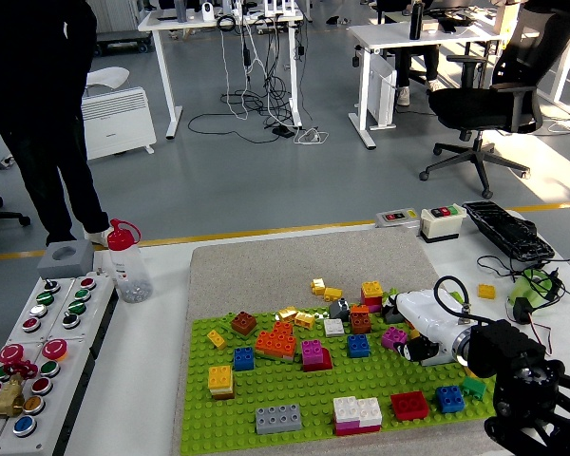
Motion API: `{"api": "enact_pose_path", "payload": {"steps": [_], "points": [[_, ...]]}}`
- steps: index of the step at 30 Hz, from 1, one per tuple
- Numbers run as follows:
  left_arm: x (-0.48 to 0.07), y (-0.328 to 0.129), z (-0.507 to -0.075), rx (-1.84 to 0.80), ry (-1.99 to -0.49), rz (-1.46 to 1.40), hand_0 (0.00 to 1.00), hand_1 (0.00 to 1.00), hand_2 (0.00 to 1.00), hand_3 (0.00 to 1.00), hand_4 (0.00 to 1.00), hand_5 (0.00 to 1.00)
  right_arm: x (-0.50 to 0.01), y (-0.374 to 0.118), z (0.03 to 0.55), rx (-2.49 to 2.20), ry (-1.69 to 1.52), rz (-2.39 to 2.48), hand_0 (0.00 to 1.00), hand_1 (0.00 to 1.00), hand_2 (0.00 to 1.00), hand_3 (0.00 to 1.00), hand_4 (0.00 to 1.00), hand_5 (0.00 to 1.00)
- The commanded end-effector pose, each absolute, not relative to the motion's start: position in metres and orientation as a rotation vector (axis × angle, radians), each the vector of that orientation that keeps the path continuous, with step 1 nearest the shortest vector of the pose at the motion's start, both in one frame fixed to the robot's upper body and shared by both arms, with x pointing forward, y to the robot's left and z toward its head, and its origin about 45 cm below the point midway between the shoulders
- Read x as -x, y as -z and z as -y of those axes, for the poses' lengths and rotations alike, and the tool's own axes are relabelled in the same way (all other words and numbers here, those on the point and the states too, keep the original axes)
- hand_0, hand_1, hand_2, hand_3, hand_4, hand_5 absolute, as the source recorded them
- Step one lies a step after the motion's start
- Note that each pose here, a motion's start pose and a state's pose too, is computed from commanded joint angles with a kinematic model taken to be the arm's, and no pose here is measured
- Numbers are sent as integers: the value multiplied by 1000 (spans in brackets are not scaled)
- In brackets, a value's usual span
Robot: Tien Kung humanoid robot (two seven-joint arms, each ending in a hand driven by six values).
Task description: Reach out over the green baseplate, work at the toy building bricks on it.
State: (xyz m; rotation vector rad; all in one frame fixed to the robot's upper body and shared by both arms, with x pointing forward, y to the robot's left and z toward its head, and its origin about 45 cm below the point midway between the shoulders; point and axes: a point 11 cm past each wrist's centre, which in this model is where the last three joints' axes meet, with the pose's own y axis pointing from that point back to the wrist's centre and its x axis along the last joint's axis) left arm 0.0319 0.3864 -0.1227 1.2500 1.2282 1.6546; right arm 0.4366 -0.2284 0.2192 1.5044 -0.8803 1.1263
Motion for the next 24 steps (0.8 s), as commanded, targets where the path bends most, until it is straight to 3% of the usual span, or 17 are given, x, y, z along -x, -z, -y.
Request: {"api": "enact_pose_path", "payload": {"steps": [24], "points": [[-35,122,-389,-1251,-1663,-1222,727,781,800,671,475,998,-452,-210,226,-1420,-1158,759,133,337,693,717,696,166]]}}
